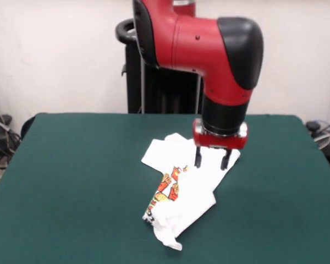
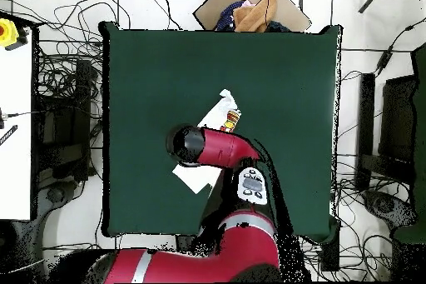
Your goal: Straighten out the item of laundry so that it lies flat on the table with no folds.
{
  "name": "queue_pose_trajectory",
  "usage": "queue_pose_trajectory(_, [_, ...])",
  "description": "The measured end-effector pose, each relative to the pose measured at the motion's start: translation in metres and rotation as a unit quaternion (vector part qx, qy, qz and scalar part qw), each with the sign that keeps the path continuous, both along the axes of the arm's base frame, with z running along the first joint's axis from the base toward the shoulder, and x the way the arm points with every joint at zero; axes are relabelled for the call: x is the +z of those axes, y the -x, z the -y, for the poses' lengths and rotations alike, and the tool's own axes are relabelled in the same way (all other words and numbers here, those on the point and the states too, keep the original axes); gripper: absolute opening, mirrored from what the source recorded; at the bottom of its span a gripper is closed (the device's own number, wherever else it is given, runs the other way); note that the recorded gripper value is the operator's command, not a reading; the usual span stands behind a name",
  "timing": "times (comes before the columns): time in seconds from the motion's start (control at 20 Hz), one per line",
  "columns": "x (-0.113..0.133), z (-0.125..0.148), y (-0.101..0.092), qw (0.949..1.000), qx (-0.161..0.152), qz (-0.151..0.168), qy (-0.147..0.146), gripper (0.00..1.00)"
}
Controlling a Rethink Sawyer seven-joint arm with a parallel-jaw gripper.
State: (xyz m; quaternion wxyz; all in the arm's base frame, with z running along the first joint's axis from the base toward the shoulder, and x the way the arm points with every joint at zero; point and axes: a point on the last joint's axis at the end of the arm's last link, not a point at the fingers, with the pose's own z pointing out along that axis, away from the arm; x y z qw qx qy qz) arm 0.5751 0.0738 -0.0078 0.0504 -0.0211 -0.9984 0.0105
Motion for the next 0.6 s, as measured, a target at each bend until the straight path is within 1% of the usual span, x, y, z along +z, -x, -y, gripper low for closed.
queue_pose_trajectory(0.05, [-0.015, -0.007, 0.007, 0.9999, 0.004, 0.017, 0.000, 1.00])
queue_pose_trajectory(0.35, [-0.047, -0.022, 0.021, 0.9983, 0.011, 0.057, -0.003, 1.00])
queue_pose_trajectory(0.45, [-0.048, -0.022, 0.023, 0.9972, 0.010, 0.074, -0.001, 1.00])
queue_pose_trajectory(0.6, [-0.048, -0.022, 0.026, 0.9964, 0.009, 0.084, 0.000, 1.00])
